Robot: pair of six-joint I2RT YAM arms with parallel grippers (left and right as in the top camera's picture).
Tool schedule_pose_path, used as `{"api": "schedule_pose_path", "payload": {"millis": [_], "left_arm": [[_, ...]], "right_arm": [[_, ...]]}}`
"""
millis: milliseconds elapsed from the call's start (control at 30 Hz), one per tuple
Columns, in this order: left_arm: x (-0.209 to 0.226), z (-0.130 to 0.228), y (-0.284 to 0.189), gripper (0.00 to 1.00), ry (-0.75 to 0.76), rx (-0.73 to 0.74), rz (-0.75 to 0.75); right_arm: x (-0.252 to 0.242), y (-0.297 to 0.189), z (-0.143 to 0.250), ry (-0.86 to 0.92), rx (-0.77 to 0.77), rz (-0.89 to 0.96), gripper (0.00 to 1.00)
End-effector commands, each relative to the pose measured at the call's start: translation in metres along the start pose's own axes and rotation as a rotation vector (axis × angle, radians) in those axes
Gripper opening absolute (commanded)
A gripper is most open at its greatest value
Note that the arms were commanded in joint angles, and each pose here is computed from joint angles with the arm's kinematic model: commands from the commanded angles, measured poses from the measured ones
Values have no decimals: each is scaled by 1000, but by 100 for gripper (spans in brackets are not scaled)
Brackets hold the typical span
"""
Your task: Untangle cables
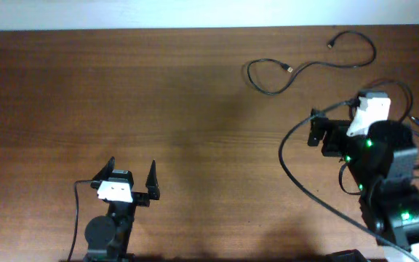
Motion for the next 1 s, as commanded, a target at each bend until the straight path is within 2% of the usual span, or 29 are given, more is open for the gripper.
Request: {"api": "schedule_pose_path", "payload": {"millis": [0, 167, 500, 967], "left_arm": [[-1, 0, 0, 99, 15, -3, 8], [-1, 0, 0, 99, 15, -3, 8], [-1, 0, 0, 99, 15, -3, 8], [-1, 0, 0, 99, 15, -3, 8]], "right_arm": [[-6, 6, 26, 3, -19, -74, 99], [-15, 4, 41, 11, -171, -122, 99], [-26, -2, 58, 16, -378, -161, 99], [-47, 3, 110, 20, -434, -144, 99]]}}
Point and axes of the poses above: each gripper's point midway between its finger pads, its own y axis out along the fingers, its own x axis along the line the jaws close on, z = x × y, the point moved 4 cm from there along -y, back along the fingers, and after that the axes turned 10 degrees about y, right-handed, at the moved point
